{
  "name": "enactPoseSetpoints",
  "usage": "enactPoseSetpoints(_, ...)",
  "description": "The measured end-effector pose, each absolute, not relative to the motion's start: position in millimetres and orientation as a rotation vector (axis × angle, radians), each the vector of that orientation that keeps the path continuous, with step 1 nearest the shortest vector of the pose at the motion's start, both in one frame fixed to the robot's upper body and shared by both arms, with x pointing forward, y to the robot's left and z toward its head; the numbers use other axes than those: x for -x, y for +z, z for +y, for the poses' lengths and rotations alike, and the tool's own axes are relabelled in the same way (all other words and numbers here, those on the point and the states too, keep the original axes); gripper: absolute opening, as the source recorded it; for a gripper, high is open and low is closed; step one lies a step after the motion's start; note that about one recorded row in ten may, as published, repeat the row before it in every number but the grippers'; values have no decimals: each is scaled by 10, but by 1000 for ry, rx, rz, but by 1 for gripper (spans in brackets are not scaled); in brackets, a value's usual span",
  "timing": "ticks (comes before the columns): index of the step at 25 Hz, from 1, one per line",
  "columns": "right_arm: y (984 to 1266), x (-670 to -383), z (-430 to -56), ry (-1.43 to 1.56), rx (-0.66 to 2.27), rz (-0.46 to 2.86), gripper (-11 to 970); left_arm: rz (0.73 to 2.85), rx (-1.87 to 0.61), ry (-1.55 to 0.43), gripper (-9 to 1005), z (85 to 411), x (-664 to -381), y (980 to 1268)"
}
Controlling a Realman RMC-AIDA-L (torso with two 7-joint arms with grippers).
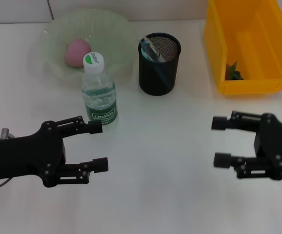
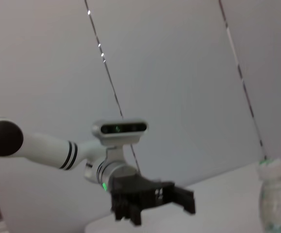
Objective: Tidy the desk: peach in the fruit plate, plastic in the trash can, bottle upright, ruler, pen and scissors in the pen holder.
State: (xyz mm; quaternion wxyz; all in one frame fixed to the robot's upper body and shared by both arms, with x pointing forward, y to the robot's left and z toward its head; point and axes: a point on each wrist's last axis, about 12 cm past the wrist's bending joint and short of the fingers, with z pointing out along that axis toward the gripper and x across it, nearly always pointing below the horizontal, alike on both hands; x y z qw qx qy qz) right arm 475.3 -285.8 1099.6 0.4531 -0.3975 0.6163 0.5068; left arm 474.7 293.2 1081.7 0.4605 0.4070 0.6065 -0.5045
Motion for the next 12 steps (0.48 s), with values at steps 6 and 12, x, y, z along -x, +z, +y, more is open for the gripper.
enactPoseSetpoints(6,10836,-4663,-2787,1278,972,1512,790,1489,-1004,-1248,832,2915,-4750,10820)
enactPoseSetpoints(12,10822,-4668,-2762,1275,967,1501,790,1494,-1001,-1248,832,2900,-4761,10816)
